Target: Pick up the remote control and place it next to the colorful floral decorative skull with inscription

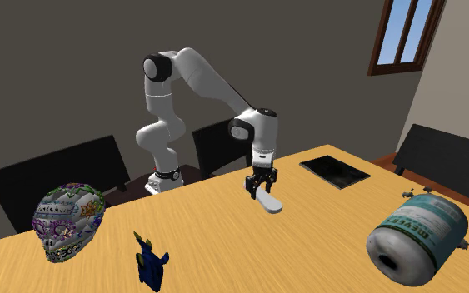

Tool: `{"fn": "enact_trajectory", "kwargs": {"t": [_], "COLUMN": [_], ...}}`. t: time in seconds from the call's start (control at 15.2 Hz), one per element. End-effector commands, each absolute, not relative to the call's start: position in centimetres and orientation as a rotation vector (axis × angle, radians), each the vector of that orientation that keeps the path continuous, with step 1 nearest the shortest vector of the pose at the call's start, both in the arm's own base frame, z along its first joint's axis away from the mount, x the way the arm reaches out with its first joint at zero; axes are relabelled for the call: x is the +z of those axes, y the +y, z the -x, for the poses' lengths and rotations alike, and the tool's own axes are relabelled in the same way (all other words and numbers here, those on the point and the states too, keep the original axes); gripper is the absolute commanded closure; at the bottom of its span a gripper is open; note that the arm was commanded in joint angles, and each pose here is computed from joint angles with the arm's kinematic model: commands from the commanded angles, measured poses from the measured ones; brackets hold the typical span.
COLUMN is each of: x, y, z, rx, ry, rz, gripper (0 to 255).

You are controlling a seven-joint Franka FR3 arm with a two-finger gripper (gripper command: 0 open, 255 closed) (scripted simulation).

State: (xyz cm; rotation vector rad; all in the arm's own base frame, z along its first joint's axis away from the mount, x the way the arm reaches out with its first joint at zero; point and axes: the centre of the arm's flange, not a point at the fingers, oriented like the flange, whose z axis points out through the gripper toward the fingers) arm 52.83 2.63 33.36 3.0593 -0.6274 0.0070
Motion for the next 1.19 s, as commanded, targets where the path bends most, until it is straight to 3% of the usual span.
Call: {"fn": "enact_trajectory", "kwargs": {"t": [0.0,0.4,1.12], "x": [33.4,33.4,39.2], "y": [2.6,2.6,2.6], "z": [-52.8,-52.8,-52.8], "rx": [0.007,0.007,0.007], "ry": [-0.627,-0.627,-0.627], "rz": [-3.059,-3.059,-3.059], "gripper": [255,255,255]}}
